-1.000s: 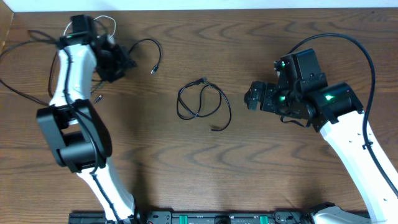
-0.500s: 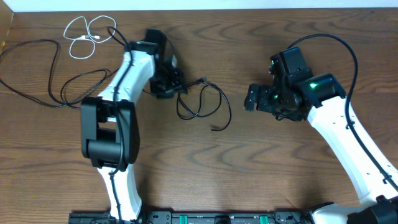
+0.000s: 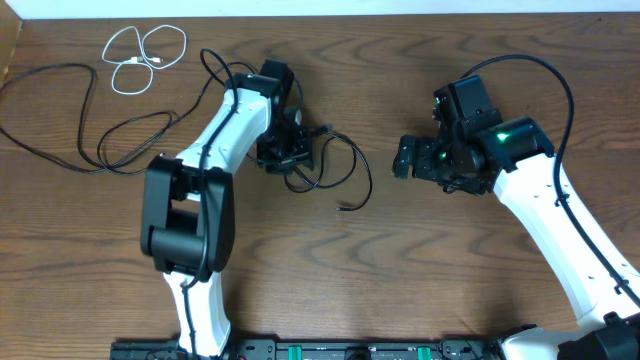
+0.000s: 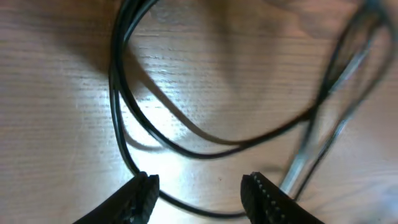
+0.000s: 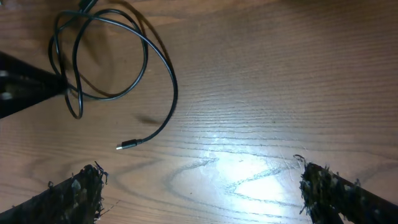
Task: Untangle cables
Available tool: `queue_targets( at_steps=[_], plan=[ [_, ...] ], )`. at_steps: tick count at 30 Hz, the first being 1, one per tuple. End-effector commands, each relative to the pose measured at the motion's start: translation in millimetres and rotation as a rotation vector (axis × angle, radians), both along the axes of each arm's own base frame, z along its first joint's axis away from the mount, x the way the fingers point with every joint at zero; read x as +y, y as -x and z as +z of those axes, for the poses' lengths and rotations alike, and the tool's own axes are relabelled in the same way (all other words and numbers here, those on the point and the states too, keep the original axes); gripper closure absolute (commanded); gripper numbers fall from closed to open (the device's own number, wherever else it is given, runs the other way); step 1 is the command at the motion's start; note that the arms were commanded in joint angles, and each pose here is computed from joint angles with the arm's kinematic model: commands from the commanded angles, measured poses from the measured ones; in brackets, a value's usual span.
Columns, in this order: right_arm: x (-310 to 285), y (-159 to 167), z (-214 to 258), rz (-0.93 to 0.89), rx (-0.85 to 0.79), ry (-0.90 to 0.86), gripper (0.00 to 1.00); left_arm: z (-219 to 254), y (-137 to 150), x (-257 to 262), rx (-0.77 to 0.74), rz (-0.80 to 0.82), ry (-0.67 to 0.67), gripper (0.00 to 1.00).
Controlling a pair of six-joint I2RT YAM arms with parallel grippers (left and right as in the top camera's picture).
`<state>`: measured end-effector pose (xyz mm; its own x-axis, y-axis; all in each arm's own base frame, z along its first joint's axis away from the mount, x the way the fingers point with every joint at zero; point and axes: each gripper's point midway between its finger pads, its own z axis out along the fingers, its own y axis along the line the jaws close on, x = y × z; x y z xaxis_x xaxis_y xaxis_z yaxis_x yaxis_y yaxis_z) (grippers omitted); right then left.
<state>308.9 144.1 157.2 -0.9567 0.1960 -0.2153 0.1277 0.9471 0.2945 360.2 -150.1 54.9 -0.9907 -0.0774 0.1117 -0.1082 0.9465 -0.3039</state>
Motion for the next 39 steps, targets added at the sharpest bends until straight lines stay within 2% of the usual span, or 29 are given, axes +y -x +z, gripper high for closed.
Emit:
queue_targets(
  at_steps=[1,4,6,11,19,26,27,39],
  plan=[
    [2,-2,4,0.015,-0.015,0.003,0.01,61,-5,-3,-0.148,-0.019,0.051,0.52],
    [2,-2,4,0.015,-0.015,0.003,0.01,93,4,-2,-0.21,-0.026,0.067,0.49],
    [2,-2,4,0.015,-0.015,0.003,0.01,108,10,-3,-0.237,-0.034,0.074,0.35],
    [2,-2,4,0.015,-0.015,0.003,0.01,115,30,-16,-0.215,-0.08,0.074,0.21],
    [2,-2,4,0.015,-0.015,0.003,0.01,90,49,-19,-0.181,-0.154,-0.056,0.2],
    [2,-2,4,0.015,-0.015,0.003,0.01,90,51,-23,-0.181,-0.166,-0.056,0.19],
    [2,-2,4,0.015,-0.015,0.003,0.01,90,51,-23,-0.182,-0.167,-0.056,0.02],
    [2,-2,4,0.015,-0.015,0.003,0.01,90,51,-23,-0.181,-0.167,-0.056,0.02]
  ],
)
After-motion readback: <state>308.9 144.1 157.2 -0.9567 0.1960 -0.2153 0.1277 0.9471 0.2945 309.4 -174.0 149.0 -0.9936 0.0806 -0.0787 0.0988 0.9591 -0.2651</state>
